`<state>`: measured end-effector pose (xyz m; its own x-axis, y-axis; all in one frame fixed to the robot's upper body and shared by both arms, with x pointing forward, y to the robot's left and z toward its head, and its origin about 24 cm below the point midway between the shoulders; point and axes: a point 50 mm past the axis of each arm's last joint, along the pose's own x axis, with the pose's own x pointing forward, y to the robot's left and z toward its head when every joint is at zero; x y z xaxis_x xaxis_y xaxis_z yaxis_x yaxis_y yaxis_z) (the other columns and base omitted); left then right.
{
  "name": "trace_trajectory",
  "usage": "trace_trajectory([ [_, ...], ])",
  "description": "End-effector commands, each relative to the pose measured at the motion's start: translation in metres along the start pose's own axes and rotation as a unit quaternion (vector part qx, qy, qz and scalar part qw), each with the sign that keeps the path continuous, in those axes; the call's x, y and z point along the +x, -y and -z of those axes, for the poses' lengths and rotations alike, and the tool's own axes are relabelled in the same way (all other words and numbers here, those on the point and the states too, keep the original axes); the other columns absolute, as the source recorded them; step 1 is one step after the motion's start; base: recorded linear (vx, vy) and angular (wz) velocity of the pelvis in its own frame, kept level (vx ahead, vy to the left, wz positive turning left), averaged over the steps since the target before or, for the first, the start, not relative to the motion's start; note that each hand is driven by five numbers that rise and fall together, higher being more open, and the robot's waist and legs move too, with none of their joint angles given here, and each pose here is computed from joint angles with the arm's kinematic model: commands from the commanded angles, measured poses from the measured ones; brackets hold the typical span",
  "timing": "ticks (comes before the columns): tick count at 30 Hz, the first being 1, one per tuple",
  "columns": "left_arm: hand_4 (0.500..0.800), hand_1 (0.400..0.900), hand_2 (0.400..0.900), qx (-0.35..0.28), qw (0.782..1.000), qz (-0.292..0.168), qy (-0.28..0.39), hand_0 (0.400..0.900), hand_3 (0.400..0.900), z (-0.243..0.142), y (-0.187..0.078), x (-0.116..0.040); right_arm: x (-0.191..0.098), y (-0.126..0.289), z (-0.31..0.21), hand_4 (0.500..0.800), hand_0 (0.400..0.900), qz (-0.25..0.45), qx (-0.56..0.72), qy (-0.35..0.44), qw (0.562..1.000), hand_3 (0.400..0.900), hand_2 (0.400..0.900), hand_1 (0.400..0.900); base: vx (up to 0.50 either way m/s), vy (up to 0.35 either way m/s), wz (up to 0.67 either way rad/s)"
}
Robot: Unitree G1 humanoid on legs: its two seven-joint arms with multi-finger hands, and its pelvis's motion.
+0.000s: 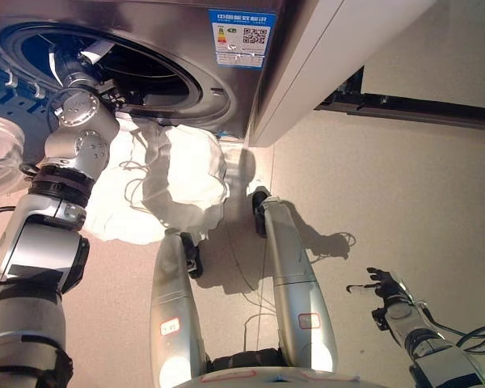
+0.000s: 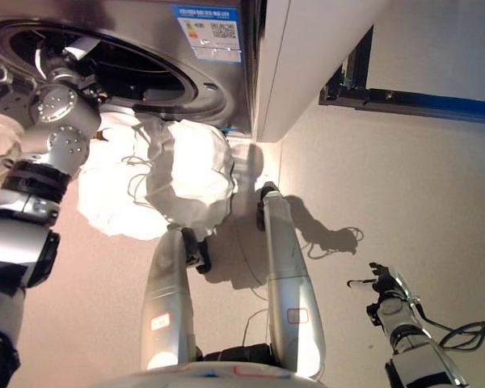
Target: Put the clothes in the basket into the washing machine.
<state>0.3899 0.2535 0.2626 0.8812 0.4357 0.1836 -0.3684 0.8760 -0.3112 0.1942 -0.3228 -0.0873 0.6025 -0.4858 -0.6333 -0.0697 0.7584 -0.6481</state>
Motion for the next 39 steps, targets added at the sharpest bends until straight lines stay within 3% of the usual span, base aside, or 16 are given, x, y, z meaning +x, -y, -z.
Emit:
trace_trajectory([
  [1, 0.800, 0.900, 0.900, -0.011, 0.999, -0.010, 0.036, 0.900, 0.900, -0.013, -0.024, 0.004, -0.018, 0.006, 0.076, 0.800, 0.900, 0.010, -0.048, -0.111, 0.993, 0.900, 0.900, 0.900, -0.033, -0.011, 0.04],
  [7, 0.800, 0.900, 0.900, -0.017, 0.997, -0.008, -0.072, 0.900, 0.900, 0.054, -0.046, -0.005, -0.016, -0.006, 0.064, 0.800, 0.900, 0.008, -0.042, -0.104, 0.994, 0.900, 0.900, 0.900, -0.024, -0.007, 0.04],
  [13, 0.800, 0.900, 0.900, 0.010, 0.981, -0.002, -0.191, 0.900, 0.900, 0.140, -0.076, -0.043, -0.022, -0.028, 0.066, 0.800, 0.900, 0.003, -0.038, -0.112, 0.993, 0.900, 0.900, 0.900, 0.004, -0.038, 0.07],
  [18, 0.800, 0.900, 0.900, -0.004, 0.953, -0.022, -0.303, 0.900, 0.900, 0.208, -0.104, -0.090, -0.023, -0.036, 0.063, 0.800, 0.900, 0.001, -0.038, -0.105, 0.994, 0.900, 0.900, 0.900, 0.029, -0.014, 0.00],
  [21, 0.800, 0.900, 0.900, -0.005, 0.933, -0.037, -0.359, 0.900, 0.900, 0.245, -0.118, -0.128, -0.023, -0.042, 0.059, 0.800, 0.900, -0.004, -0.030, -0.097, 0.995, 0.900, 0.900, 0.900, 0.014, -0.034, 0.02],
  [26, 0.800, 0.900, 0.900, 0.026, 0.900, -0.050, -0.432, 0.900, 0.900, 0.280, -0.144, -0.182, -0.025, -0.049, 0.058, 0.800, 0.900, -0.021, -0.044, -0.088, 0.995, 0.900, 0.900, 0.900, 0.071, -0.065, 0.02],
  [31, 0.800, 0.900, 0.900, 0.111, 0.834, -0.046, -0.538, 0.900, 0.900, 0.306, -0.181, -0.253, -0.031, -0.063, 0.066, 0.800, 0.900, -0.049, -0.076, -0.088, 0.992, 0.900, 0.900, 0.900, 0.175, -0.069, 0.01],
  [36, 0.800, 0.900, 0.900, 0.110, 0.773, -0.076, -0.620, 0.900, 0.900, 0.314, -0.208, -0.310, -0.039, -0.073, 0.080, 0.800, 0.900, -0.064, -0.076, -0.110, 0.989, 0.900, 0.900, 0.900, 0.158, -0.025, 0.01],
  [39, 0.800, 0.900, 0.900, 0.106, 0.746, -0.097, -0.651, 0.900, 0.900, 0.316, -0.215, -0.335, -0.043, -0.078, 0.086, 0.800, 0.900, -0.066, -0.053, -0.133, 0.988, 0.900, 0.900, 0.900, 0.093, -0.032, 0.12],
])
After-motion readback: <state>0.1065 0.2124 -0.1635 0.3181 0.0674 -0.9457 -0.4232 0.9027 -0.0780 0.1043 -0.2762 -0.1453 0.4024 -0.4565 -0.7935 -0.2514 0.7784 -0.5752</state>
